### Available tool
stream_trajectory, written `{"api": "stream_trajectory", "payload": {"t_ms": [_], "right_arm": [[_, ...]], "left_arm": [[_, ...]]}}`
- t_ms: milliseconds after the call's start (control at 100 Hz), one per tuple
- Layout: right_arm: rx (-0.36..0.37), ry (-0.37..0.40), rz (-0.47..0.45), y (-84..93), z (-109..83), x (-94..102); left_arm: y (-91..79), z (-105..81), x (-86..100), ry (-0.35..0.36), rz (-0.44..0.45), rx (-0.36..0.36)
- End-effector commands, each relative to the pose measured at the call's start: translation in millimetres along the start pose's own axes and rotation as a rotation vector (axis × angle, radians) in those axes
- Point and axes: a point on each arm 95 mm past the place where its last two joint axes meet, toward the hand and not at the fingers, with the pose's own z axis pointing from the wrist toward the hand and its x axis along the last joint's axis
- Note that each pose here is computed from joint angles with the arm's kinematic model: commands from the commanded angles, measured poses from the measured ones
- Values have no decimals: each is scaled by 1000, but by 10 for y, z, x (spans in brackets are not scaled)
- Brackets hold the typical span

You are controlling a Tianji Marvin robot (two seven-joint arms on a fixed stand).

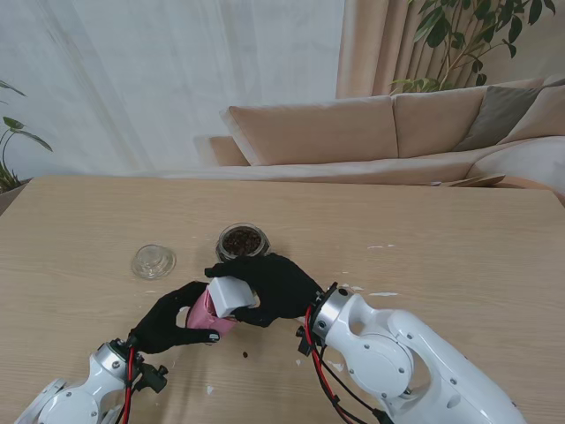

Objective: Portion coffee beans from the glass jar into the coffee jar

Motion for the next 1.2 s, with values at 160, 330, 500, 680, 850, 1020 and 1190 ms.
{"api": "stream_trajectory", "payload": {"t_ms": [160, 330, 500, 680, 850, 1020, 1190], "right_arm": [[52, -31, -6, -6, -37, 60], [47, -48, -20, 8, -52, 74], [18, -68, -44, 28, -69, 73], [-10, -85, -52, 29, -60, 68], [-17, -102, -52, 12, -22, 58], [-26, -125, -50, -13, 14, 50], [-37, -146, -37, -22, 28, 52]], "left_arm": [[12, 15, 47, 19, -8, 1], [4, 11, 47, 20, -10, 6], [-7, 8, 45, 21, -11, 12], [-11, 6, 45, 22, -12, 14], [-17, 5, 45, 23, -13, 15], [-25, 4, 41, 25, -13, 17], [-28, 7, 36, 22, -12, 17]]}}
